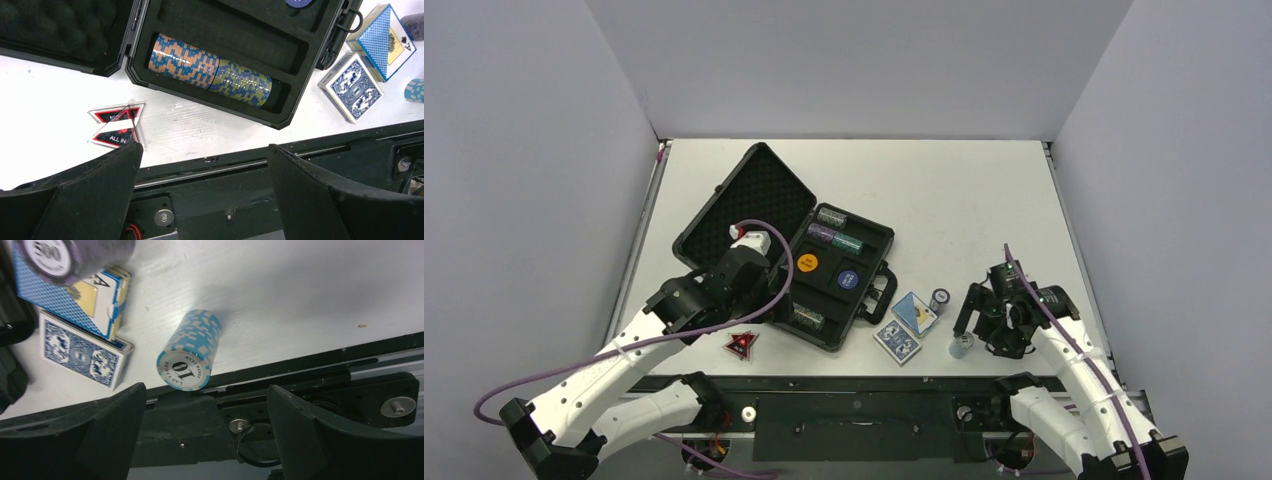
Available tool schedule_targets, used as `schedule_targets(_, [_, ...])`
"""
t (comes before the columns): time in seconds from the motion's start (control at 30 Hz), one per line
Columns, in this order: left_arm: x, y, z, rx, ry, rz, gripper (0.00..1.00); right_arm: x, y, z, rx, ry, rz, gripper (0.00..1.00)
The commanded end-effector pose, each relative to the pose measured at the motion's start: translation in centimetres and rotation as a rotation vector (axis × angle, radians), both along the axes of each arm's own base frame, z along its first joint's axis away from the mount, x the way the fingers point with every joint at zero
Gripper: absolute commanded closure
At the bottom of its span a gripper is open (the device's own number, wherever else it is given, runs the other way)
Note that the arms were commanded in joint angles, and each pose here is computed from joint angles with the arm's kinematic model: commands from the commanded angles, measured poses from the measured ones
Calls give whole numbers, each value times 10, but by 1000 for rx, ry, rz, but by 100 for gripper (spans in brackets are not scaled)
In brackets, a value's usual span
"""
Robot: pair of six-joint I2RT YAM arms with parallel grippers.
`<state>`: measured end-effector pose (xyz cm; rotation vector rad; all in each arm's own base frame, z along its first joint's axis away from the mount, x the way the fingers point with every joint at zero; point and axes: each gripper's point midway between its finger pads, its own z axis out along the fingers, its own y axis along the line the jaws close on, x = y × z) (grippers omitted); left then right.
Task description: Pack up texas hold em set
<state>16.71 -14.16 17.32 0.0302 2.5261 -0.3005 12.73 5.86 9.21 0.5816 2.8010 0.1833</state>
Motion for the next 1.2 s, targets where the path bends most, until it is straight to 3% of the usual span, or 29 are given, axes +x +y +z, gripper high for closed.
schedule_targets(0.0, [4, -1, 1, -45, -59, 4, 5, 3, 9, -3, 40, -8, 25, 16])
schedule_targets(0.27, [13, -12, -11, 11, -64, -101, 5, 8, 2, -2, -28, 59, 73, 22])
schedule_targets(0.57, [14, -30, -18, -49, -101, -197, 5, 11, 1, -21, -42, 76, 79, 26])
schedule_targets(1.17, [10, -25, 12, -117, -194, -203, 5, 20, 10, -28, -12, 106, 112, 28])
